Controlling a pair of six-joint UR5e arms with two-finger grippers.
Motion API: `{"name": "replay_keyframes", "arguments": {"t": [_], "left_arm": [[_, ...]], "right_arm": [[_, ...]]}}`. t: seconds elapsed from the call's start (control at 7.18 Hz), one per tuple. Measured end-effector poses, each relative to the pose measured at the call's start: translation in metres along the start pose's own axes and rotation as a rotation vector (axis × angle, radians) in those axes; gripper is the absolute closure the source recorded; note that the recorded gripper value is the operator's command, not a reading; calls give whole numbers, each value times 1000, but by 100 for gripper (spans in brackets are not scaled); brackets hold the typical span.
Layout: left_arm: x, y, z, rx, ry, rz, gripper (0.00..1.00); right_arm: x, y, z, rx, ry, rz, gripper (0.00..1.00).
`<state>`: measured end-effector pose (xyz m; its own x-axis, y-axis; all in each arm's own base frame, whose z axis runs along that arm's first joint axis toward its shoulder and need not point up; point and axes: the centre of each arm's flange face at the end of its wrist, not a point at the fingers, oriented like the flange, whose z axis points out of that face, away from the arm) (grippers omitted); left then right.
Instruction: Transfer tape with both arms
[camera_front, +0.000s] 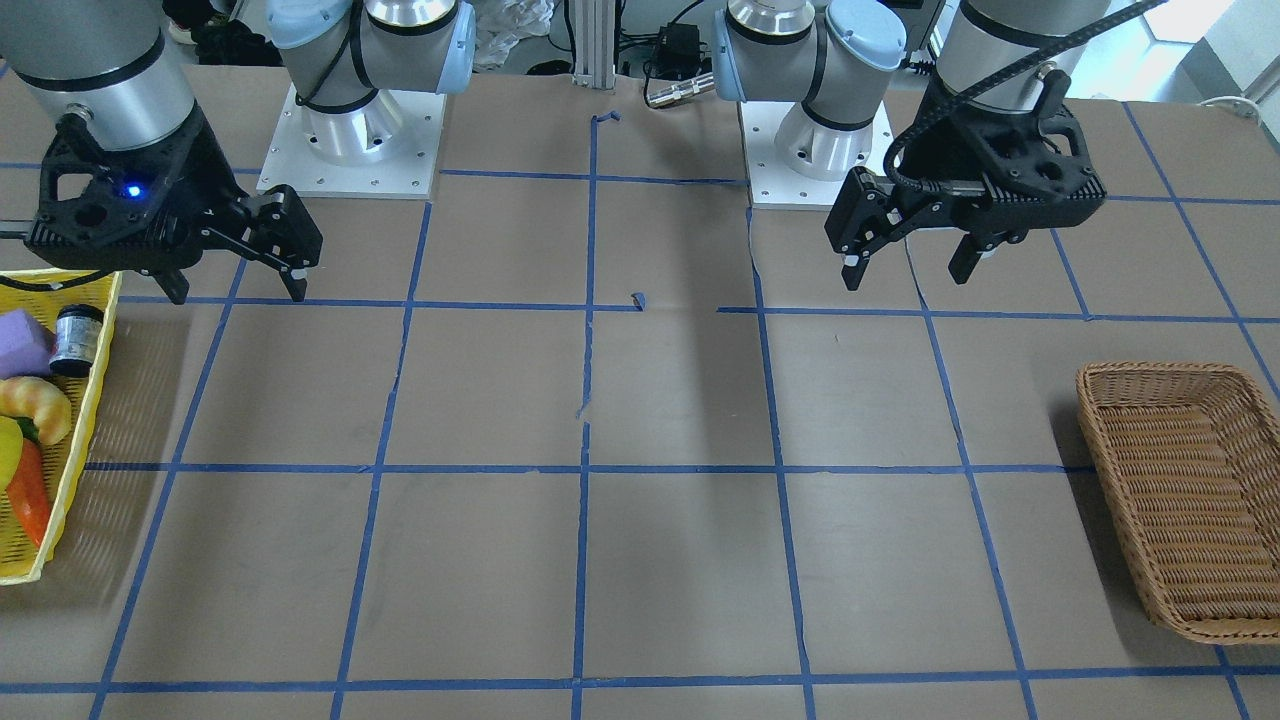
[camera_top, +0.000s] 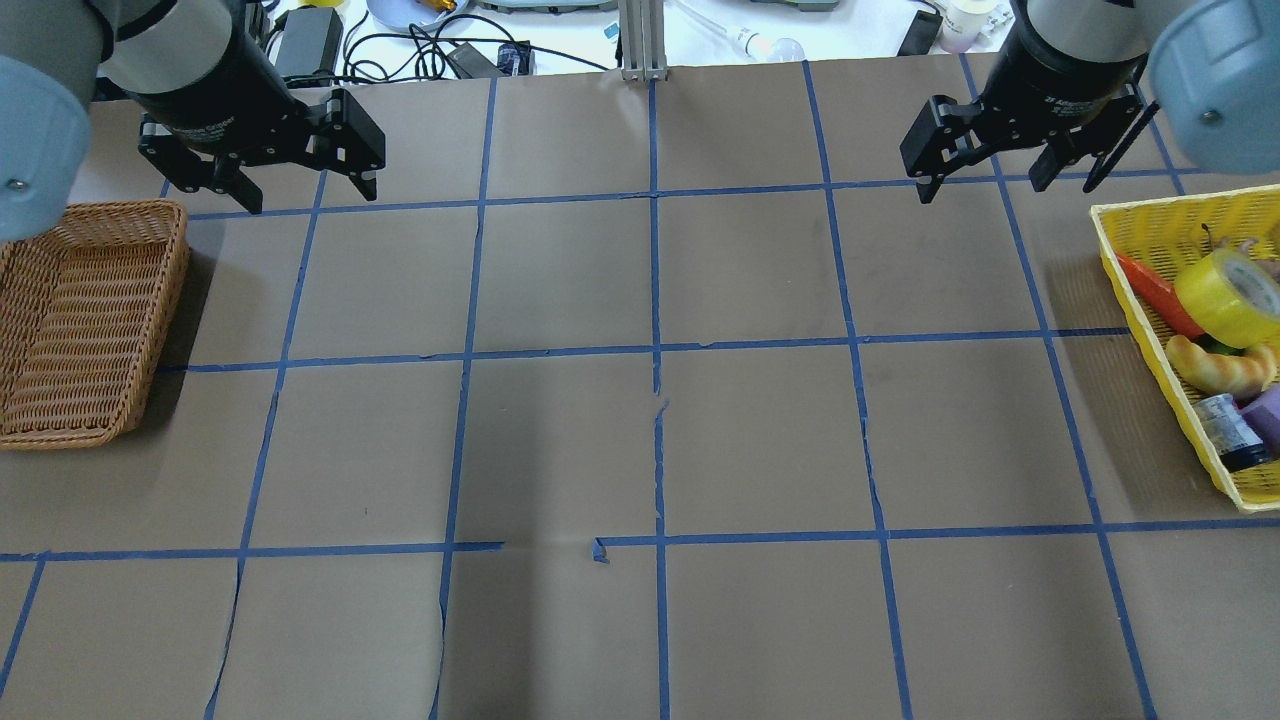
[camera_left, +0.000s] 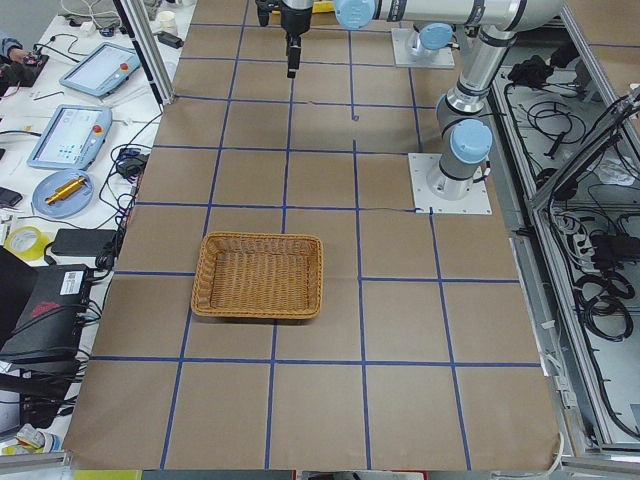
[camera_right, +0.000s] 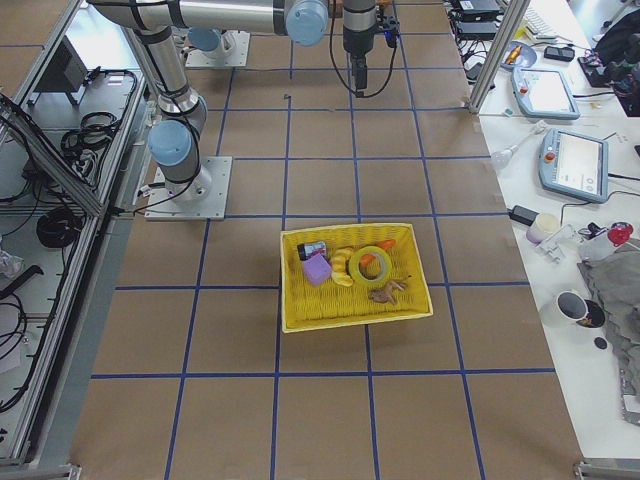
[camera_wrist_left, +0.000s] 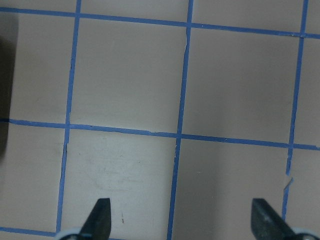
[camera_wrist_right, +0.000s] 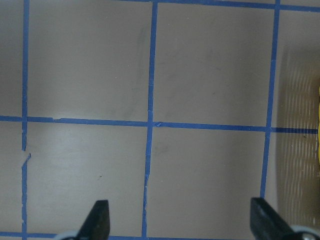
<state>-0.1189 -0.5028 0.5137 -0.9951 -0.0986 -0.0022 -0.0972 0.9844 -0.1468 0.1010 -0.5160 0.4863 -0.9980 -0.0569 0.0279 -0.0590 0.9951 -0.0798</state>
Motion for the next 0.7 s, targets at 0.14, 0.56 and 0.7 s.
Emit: {"name": "replay_keyframes", "arguments": {"t": [0.14, 0.56, 0.7], "left_arm": [[0, 0, 0, 0, 0, 0, 0], [0, 0, 0, 1, 0, 0, 0], [0, 0, 0, 1, 0, 0, 0]], "right_arm": [[0, 1, 1, -4, 2, 0, 0], [0, 7, 12, -26, 4, 0, 0], [0, 7, 14, -27, 4, 0, 0]]}}
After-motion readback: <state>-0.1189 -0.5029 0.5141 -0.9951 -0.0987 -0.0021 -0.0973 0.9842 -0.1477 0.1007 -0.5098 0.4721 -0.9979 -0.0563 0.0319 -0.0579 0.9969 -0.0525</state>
